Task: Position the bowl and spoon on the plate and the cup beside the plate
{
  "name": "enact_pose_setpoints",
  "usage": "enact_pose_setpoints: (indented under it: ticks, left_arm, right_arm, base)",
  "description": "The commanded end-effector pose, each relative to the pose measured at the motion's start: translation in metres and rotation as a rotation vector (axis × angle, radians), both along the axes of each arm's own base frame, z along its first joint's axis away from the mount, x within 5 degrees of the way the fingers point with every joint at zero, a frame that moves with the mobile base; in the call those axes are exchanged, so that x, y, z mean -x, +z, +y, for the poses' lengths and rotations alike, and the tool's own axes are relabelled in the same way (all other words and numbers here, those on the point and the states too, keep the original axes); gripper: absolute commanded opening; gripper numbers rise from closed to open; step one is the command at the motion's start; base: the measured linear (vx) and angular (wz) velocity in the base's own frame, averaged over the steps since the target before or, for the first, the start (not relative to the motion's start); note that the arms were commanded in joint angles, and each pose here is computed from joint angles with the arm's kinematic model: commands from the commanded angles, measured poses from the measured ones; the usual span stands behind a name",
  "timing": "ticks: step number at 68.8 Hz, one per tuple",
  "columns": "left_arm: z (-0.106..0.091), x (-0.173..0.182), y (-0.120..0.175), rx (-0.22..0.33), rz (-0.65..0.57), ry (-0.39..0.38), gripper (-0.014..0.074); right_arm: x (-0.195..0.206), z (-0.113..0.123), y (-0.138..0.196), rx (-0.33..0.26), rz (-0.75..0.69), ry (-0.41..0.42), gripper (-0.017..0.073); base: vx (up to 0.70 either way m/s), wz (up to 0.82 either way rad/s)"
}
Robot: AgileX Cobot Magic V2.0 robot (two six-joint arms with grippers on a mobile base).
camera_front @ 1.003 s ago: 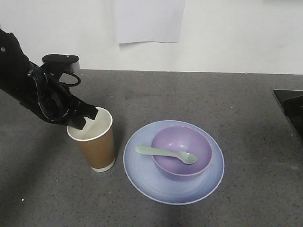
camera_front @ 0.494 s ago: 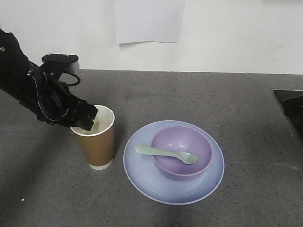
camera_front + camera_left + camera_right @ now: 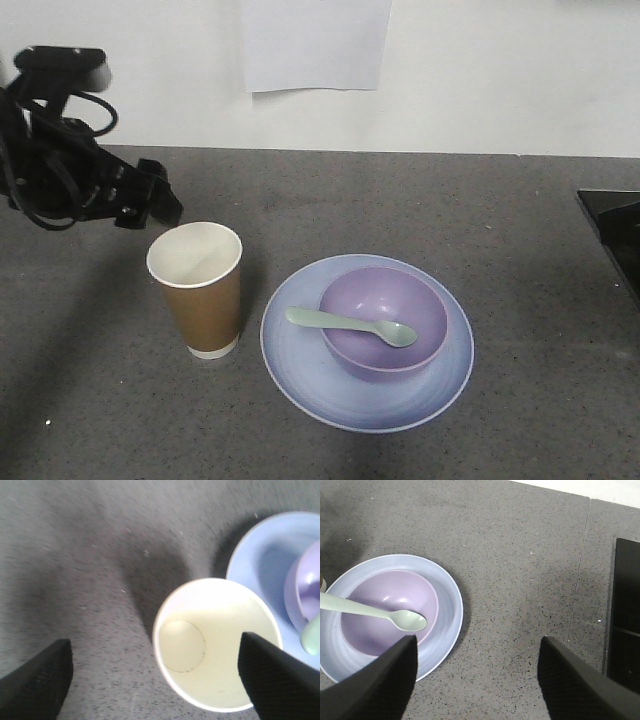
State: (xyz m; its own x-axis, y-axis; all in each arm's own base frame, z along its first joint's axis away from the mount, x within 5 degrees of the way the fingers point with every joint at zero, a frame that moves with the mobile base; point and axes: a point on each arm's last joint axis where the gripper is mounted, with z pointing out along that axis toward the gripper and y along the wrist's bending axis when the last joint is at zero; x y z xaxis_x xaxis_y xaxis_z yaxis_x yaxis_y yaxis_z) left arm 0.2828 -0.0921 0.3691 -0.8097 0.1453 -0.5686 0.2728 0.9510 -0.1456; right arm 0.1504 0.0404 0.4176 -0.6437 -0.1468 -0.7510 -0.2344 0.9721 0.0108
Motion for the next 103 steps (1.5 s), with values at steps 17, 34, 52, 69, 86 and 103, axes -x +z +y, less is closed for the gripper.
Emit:
enact_pose_setpoints:
  ticks: [17, 34, 52, 69, 86, 103]
  left_arm:
    - [0.039, 0.063, 0.078, -0.004, -0.368, 0.214, 0.0598]
    - [0.06, 0.111, 0.054, -0.006, -0.426, 0.301, 0.0575]
    - [0.078, 0.17, 0.019, 0.068, -0.538, 0.336, 0.0575]
    - [0.086, 0.204, -0.002, 0.109, -0.626, 0.327, 0.0524]
    - [0.088, 0.212, -0.001, 0.128, -0.667, 0.324, 0.0176]
    - [0.088, 0.212, -0.001, 0.128, -0.67, 0.323, -0.0008]
  right_arm:
    - [0.016, -0.018, 0.019, 0.048, -0.139, -0.12, 0.0501]
    - [0.044, -0.029, 0.004, 0.056, -0.207, -0.142, 0.0501]
    - [0.07, -0.041, -0.042, 0.015, -0.26, -0.215, 0.0495]
    - [0.08, -0.043, -0.061, 0.004, -0.312, -0.205, 0.0378]
    - [0.08, -0.043, -0.061, 0.002, -0.318, -0.203, 0.0057]
    - [0.08, -0.043, -0.061, 0.002, -0.317, -0.203, -0.001]
  base:
    - [0.0, 0.0]
    - [0.0, 0.0]
    - [0.0, 0.0]
    - [0.0, 0.0]
    - [0.0, 0.0]
    - [0.0, 0.0]
